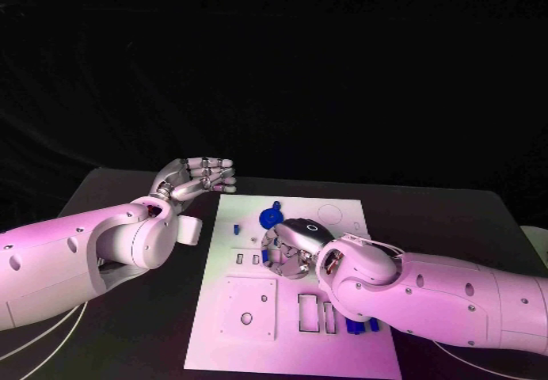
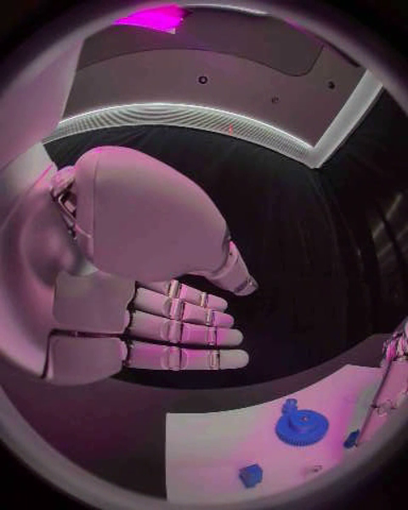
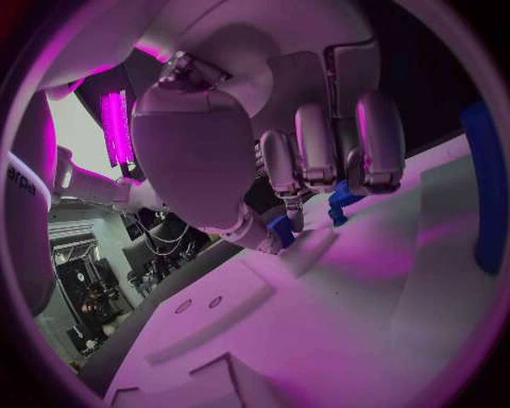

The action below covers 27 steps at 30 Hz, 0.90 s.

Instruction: Assemble the parts on the task board

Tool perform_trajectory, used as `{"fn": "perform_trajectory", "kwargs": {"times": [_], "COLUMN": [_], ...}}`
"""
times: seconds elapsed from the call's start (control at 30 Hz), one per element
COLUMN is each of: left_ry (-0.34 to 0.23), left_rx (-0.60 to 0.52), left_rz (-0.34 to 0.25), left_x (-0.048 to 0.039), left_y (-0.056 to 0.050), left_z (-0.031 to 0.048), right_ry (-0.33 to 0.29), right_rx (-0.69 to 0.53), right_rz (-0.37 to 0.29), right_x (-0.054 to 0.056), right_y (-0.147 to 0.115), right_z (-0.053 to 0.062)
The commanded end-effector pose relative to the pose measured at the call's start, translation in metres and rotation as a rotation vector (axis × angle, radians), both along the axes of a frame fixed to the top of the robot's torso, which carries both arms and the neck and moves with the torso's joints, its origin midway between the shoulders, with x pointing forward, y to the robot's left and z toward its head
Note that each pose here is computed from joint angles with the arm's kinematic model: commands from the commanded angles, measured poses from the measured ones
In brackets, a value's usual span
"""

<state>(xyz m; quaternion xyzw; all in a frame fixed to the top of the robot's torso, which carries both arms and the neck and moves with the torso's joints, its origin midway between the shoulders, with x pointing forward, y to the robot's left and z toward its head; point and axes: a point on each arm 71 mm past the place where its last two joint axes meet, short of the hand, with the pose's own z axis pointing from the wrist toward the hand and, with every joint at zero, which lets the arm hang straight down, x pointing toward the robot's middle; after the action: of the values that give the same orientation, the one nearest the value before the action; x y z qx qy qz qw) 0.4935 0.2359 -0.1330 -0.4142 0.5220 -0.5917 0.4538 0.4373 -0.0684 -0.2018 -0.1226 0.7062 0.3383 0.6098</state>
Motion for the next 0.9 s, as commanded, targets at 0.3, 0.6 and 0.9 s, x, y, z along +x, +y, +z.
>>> {"fn": "perform_trajectory", "kwargs": {"times": [0.3, 0.6, 0.9], "left_ry": [-0.005, -0.007, -0.007], "left_rx": [-0.007, -0.005, -0.004], "left_rz": [-0.014, -0.013, -0.013], "left_x": [-0.0005, -0.0007, -0.0008], "left_y": [-0.0015, -0.0013, -0.001], "left_z": [0.0011, 0.0013, 0.0014], "right_ry": [-0.012, -0.001, 0.006], "right_rx": [0.009, -0.01, -0.024], "right_rz": [0.011, 0.008, 0.007], "right_x": [-0.0014, -0.0004, 0.0001], "right_y": [0.0026, 0.002, 0.0019], "right_z": [0.001, -0.0007, -0.0019]}}
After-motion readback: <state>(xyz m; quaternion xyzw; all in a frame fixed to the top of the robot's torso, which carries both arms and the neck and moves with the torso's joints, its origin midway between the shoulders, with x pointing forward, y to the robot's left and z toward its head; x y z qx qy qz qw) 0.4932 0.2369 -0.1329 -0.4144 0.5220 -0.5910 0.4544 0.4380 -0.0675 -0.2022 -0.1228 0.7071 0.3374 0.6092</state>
